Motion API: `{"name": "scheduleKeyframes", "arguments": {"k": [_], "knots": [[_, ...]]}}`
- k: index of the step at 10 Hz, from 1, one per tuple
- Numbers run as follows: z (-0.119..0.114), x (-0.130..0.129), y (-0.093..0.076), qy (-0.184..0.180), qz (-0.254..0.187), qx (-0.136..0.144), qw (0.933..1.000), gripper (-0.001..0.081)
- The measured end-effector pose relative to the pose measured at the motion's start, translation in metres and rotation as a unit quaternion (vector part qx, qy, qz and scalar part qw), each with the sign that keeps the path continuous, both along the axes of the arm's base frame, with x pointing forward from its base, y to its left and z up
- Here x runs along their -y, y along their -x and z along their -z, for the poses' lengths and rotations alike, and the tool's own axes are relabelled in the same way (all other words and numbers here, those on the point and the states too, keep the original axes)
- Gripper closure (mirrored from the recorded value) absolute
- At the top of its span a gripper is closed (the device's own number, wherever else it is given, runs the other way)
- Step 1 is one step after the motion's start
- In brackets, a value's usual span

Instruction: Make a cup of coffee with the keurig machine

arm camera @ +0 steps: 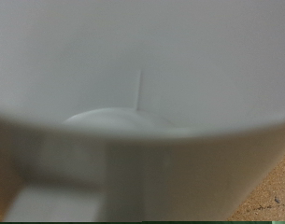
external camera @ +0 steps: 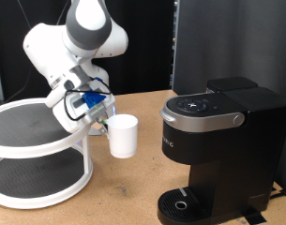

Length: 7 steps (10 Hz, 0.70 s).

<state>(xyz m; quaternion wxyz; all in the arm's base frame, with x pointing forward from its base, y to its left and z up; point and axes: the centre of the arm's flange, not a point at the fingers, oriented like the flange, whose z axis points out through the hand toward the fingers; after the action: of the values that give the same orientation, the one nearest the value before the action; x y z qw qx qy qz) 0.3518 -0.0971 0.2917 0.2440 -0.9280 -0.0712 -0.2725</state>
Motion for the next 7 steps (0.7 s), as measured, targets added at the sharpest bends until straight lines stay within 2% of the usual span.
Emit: {"name": "scheduleKeyframes", "arguments": {"k": [3,7], "knots": [[0.028,-0.013,-0.004,0.02,-0.006,0.001,0.9998,0.0737],[0.064,-0.028,-0.007,0.04,-0.005,-0.013,0.9991,0.0737]]}}
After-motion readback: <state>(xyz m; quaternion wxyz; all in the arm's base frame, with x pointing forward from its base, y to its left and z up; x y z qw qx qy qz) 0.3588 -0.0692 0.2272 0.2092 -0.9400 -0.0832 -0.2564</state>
